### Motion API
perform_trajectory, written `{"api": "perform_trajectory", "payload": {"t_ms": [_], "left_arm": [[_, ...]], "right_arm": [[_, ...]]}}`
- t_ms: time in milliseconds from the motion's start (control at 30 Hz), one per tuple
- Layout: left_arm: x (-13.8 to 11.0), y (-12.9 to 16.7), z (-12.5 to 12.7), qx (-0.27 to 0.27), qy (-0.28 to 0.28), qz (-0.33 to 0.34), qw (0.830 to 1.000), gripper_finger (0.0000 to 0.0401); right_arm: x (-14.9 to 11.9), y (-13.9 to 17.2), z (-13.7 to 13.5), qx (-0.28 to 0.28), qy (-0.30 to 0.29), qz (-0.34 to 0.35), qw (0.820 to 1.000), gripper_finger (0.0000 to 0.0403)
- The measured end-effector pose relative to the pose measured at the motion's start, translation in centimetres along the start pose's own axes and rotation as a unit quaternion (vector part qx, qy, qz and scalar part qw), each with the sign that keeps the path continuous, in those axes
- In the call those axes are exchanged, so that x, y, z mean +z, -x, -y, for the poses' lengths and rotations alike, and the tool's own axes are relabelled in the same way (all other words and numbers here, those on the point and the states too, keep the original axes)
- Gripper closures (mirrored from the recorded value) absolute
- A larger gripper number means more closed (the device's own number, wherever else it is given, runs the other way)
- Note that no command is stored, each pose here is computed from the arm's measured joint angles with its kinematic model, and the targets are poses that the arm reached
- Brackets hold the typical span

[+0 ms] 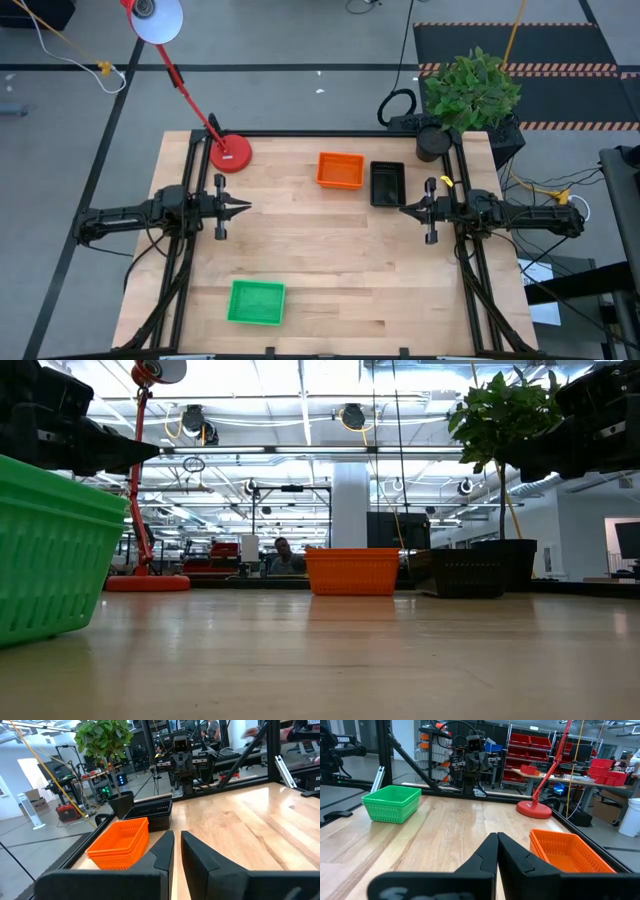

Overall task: Stack baskets by color
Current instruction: Return to Home Position

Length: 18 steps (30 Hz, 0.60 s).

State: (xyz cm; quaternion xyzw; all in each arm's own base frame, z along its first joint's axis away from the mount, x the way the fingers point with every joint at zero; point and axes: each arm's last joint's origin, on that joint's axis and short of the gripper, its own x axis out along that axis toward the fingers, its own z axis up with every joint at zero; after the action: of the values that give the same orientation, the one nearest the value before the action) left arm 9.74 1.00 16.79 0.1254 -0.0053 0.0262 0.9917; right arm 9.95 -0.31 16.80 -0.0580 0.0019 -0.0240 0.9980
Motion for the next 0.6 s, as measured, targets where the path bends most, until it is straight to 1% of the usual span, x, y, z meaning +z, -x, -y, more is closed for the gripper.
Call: {"api": "perform_trajectory", "payload": {"t_ms": [600], "left_arm": [[0.00,0.00,0.00,0.000,-0.002,0.000,1.000,0.0364]], "right_arm": [[0.00,0.00,0.00,0.000,0.000,0.000,1.000,0.0399]]}}
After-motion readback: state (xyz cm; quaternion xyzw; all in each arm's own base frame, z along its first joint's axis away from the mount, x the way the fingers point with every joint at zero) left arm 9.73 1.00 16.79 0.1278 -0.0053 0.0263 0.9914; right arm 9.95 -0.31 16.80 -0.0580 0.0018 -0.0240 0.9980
